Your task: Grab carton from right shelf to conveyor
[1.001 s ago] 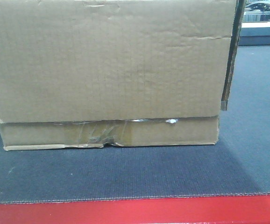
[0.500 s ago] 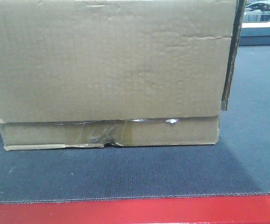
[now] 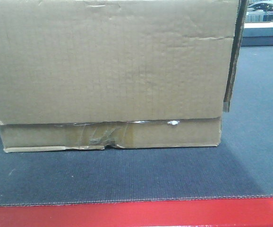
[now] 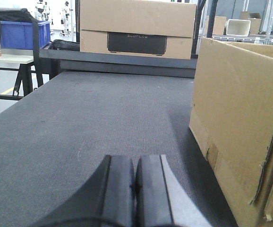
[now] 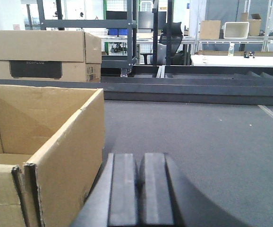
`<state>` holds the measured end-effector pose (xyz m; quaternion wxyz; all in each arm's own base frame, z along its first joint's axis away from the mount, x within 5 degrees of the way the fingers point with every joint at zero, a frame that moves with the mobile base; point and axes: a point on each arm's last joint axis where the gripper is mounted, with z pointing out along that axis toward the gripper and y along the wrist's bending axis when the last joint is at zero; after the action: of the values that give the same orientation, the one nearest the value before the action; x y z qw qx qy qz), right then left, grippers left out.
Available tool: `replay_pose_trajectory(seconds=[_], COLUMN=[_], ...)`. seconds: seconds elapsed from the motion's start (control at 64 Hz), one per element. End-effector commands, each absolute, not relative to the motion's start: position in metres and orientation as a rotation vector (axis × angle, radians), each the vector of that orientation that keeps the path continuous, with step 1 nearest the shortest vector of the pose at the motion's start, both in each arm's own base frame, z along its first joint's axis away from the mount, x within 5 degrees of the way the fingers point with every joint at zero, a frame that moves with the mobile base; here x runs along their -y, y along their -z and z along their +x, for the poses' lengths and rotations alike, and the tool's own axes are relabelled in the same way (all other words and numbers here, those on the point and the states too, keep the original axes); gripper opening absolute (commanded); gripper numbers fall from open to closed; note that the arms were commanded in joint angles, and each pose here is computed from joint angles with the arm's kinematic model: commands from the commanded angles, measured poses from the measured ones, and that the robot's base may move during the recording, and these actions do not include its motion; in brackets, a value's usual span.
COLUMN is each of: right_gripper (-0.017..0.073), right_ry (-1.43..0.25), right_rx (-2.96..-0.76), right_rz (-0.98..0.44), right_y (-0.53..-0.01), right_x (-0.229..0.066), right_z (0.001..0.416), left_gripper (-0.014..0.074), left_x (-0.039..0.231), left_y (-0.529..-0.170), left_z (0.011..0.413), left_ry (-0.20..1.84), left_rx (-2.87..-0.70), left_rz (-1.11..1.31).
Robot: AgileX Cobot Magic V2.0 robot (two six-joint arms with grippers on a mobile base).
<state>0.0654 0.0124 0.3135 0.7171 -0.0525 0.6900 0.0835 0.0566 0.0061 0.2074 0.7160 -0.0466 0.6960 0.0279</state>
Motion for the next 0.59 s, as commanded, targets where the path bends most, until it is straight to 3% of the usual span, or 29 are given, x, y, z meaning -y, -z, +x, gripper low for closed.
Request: replay_pose_trajectory(seconds=[0.0, 0.579], right_gripper=[-0.0069, -0.0069], right_ry=[-0.168, -0.168], right_rx=[-1.497, -1.497], right_rz=[-0.125, -0.125], right_y=[-0.3152, -0.3152], right_x=[-0.0119, -0.0119], right_z=[0.0642, 0.0642], left_gripper=[0.0000, 0.0000], left_x=[-0.0061, -0.0061], left_y=[-0.2100, -0.2100], left_z=[0.0560, 0.0560], left_ry=[-0.069, -0.069], left_rx=[-1.517, -1.517], left_rz=[-0.096, -0.096])
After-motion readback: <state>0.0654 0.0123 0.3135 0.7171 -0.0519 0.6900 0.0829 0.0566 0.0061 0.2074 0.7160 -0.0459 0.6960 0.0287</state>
